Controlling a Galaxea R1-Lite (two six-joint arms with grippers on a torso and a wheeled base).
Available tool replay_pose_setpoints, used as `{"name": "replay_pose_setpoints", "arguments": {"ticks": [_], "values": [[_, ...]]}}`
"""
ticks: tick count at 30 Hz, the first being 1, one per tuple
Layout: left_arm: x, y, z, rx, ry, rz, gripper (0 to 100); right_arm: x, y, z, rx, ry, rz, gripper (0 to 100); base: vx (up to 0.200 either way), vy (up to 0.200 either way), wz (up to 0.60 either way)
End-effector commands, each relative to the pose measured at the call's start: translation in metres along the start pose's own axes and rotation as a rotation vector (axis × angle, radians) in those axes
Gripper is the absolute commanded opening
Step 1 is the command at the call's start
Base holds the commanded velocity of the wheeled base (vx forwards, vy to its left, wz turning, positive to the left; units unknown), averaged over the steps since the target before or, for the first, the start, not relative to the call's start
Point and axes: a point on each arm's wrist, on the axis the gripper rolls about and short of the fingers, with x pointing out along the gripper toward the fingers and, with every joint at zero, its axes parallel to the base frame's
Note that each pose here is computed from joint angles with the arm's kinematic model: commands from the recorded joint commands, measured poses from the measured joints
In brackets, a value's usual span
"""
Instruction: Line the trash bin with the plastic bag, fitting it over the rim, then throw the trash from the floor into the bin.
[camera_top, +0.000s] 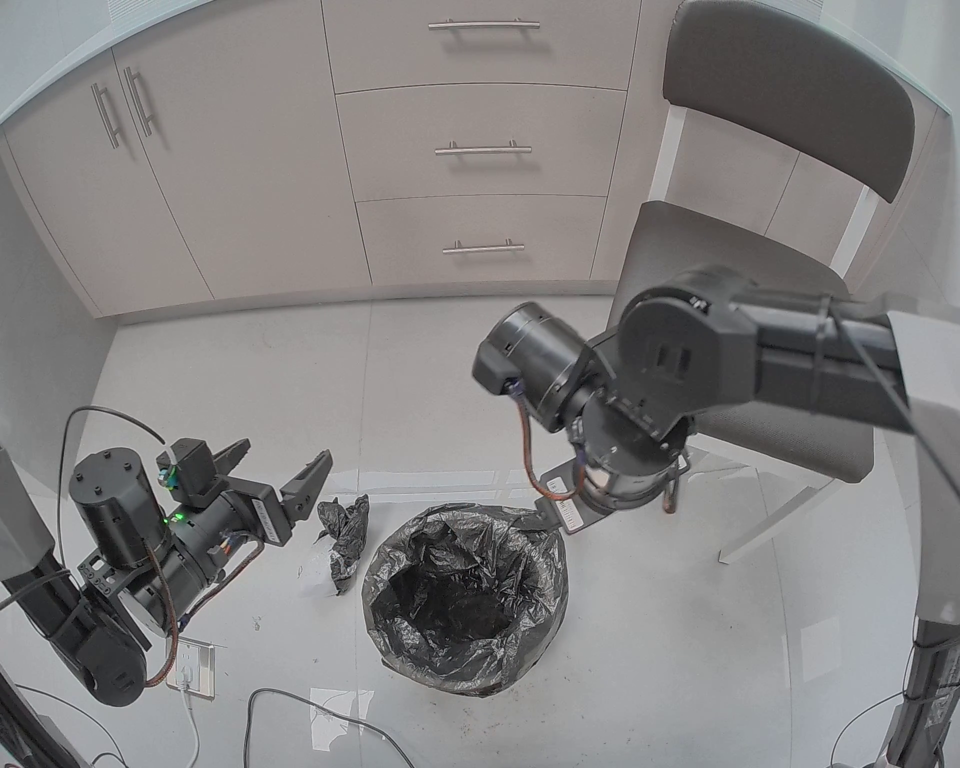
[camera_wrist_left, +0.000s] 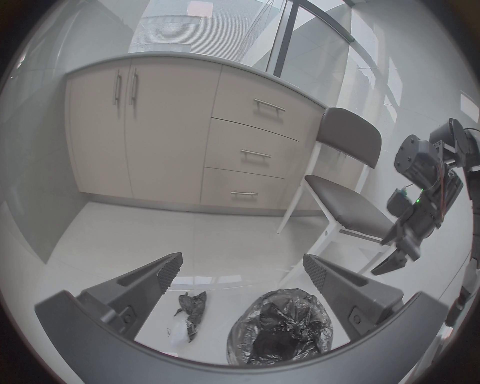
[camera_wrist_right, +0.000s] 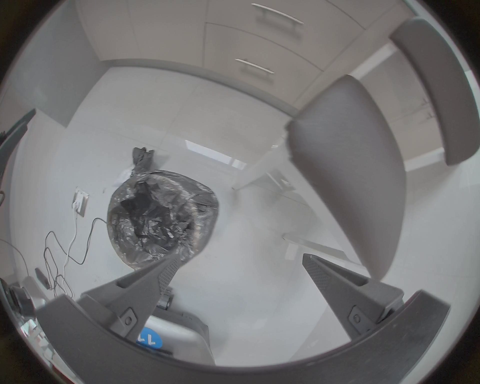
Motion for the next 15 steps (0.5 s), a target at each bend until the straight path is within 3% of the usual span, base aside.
{"name": "replay_pose_setpoints", "arguments": {"ticks": [1, 4, 5, 6, 8, 13, 15], "values": [[-0.006, 0.029, 0.005, 0.011, -0.007, 0.095, 100, -0.034, -0.052, -0.008, 0.106, 0.048, -0.070, 100, 0.000, 0.000, 0.00], [0.005, 0.059, -0.003, 0.044, 0.030, 0.138, 100, -0.040, -0.069, -0.016, 0.124, 0.119, -0.094, 100, 0.000, 0.000, 0.00], [0.005, 0.059, -0.003, 0.044, 0.030, 0.138, 100, -0.040, -0.069, -0.016, 0.124, 0.119, -0.094, 100, 0.000, 0.000, 0.00], [0.014, 0.080, -0.010, 0.059, 0.055, 0.158, 100, -0.034, -0.078, -0.012, 0.170, 0.113, -0.094, 100, 0.000, 0.000, 0.00], [0.023, 0.096, -0.017, 0.064, 0.072, 0.163, 100, -0.029, -0.086, -0.006, 0.214, 0.097, -0.089, 100, 0.000, 0.000, 0.00], [0.047, 0.122, -0.042, 0.101, 0.122, 0.154, 100, -0.023, -0.091, 0.002, 0.278, 0.053, -0.050, 100, 0.000, 0.000, 0.00], [0.068, 0.137, -0.070, 0.143, 0.172, 0.151, 100, -0.020, -0.090, 0.007, 0.305, 0.020, -0.034, 100, 0.000, 0.000, 0.00]]}}
